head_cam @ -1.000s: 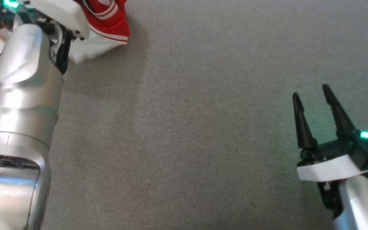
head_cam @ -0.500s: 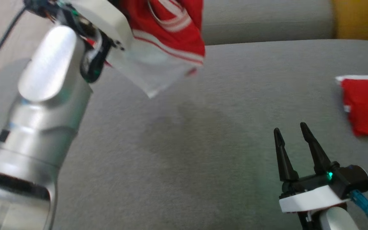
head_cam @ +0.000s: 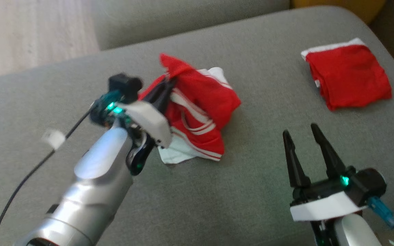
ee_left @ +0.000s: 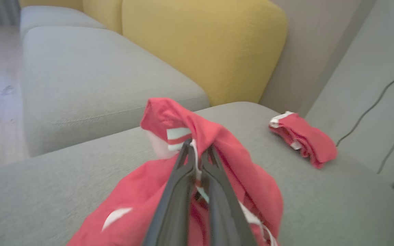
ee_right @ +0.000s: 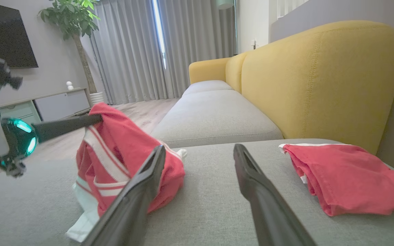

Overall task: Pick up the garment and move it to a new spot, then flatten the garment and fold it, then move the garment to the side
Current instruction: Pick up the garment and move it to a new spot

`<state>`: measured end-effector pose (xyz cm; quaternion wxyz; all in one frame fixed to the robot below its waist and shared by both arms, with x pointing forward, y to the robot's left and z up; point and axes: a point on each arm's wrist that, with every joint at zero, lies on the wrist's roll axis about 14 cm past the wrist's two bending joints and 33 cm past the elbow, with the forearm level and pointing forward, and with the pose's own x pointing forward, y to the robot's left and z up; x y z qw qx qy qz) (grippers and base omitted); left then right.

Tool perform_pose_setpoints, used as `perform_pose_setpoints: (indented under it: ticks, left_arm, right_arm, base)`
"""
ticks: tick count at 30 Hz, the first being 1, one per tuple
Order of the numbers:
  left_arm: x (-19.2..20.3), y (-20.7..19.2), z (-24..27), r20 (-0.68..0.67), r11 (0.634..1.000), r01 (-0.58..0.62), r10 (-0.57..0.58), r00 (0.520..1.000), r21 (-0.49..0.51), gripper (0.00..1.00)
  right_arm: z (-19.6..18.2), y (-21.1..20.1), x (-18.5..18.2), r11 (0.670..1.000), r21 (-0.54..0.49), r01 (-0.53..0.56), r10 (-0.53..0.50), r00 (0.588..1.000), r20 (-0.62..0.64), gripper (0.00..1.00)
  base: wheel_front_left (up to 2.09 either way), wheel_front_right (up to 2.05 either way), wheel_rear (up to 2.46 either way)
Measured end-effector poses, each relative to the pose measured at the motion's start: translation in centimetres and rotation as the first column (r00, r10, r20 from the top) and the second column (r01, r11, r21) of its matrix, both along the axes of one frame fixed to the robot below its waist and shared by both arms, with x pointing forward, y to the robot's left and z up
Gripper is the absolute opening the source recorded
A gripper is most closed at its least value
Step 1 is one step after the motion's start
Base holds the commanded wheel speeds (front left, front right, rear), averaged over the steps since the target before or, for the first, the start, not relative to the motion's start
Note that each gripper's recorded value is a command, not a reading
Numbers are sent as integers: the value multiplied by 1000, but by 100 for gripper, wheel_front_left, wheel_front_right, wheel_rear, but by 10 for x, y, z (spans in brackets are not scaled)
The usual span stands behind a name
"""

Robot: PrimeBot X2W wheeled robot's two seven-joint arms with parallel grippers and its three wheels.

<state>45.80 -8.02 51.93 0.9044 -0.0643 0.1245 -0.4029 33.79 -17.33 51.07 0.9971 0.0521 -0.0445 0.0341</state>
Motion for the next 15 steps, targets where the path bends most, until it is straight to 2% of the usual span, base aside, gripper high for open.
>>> perform_pose_setpoints:
  ticks: [1,2,3,6,9,10,12,15]
  left_arm:
    - [3,2,-13,-13,1000,-16,16,1000,-5,0]
    - [7,4,-24,-16,999,-34,34,999,-8,44]
    - [10,7,-34,-8,999,-52,52,999,-4,100]
    - [13,7,-57,9,996,-84,84,996,9,100]
    - [14,7,-58,42,993,-115,114,993,23,100]
    - [16,8,-49,65,991,-137,136,989,9,100]
    - [20,14,-20,105,979,-186,194,975,-79,100]
    - [3,26,3,153,966,-214,236,960,-147,100]
  right_arm:
    - [0,-2,3,1000,-1,7,-7,1000,-3,100]
    - [-1,-4,7,1000,-4,13,-13,1000,-6,100]
    - [-3,-7,10,1000,-7,20,-20,1000,-12,100]
    - [-10,-13,15,999,-13,37,-37,999,-35,100]
    - [-14,-17,17,999,-13,49,-50,998,-48,100]
    - [-14,-16,18,999,-12,47,-47,998,-47,100]
    - [-14,-13,17,999,-10,36,-37,998,-45,100]
    - [-13,-8,13,1000,-5,23,-23,999,-40,100]
  base:
    - [0,0,0]
    - [0,0,0]
    - [0,0,0]
    - [0,0,0]
    - [0,0,0]
    - [0,0,0]
    - [0,0,0]
    - [0,0,0]
